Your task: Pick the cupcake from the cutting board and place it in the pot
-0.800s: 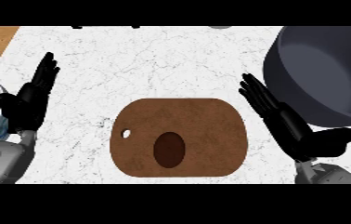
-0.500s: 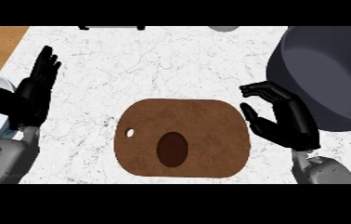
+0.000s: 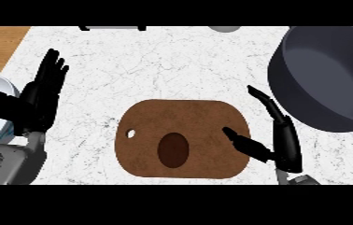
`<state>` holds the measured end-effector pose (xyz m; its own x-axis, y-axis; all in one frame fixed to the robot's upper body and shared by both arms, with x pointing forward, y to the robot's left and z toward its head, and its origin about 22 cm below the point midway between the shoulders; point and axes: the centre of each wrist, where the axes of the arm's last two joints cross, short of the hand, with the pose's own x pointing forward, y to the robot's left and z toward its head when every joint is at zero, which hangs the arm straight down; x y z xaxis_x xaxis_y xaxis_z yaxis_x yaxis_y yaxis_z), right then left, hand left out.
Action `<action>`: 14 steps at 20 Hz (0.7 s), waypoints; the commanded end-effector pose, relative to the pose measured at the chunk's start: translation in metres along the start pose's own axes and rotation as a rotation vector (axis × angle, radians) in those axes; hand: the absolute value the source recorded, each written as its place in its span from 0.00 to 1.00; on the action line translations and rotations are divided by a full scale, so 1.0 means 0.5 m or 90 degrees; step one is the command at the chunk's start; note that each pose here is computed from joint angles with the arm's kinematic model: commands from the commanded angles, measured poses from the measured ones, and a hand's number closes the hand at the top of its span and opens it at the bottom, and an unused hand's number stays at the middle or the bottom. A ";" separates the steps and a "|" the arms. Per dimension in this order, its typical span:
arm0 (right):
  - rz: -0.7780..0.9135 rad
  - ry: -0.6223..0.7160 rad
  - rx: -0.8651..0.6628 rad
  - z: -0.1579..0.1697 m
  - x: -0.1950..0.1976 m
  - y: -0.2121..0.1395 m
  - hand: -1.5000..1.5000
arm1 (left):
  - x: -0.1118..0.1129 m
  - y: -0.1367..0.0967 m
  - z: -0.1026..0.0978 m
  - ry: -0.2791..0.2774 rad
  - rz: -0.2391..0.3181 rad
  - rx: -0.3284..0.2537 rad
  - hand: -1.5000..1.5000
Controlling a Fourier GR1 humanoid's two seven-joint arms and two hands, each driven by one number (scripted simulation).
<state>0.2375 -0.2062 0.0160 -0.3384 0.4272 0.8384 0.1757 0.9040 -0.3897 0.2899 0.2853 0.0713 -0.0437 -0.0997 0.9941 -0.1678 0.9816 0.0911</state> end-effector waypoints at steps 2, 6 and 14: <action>0.032 -0.048 0.040 0.006 0.084 -0.006 0.00 | 0.030 -0.007 -0.004 0.002 0.004 0.001 0.50; 0.081 0.007 0.136 -0.007 0.138 -0.028 0.00 | -0.002 -0.008 0.026 0.009 0.004 0.005 0.50; 0.268 0.117 0.384 -0.032 0.222 0.029 0.00 | 0.043 -0.003 0.000 0.005 0.011 0.002 0.50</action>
<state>0.2158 -0.1608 0.0889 -0.2221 0.6649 0.7132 -0.2111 0.6813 -0.7009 0.2868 0.2794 0.0847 -0.0375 -0.0921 0.9950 -0.1681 0.9821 0.0846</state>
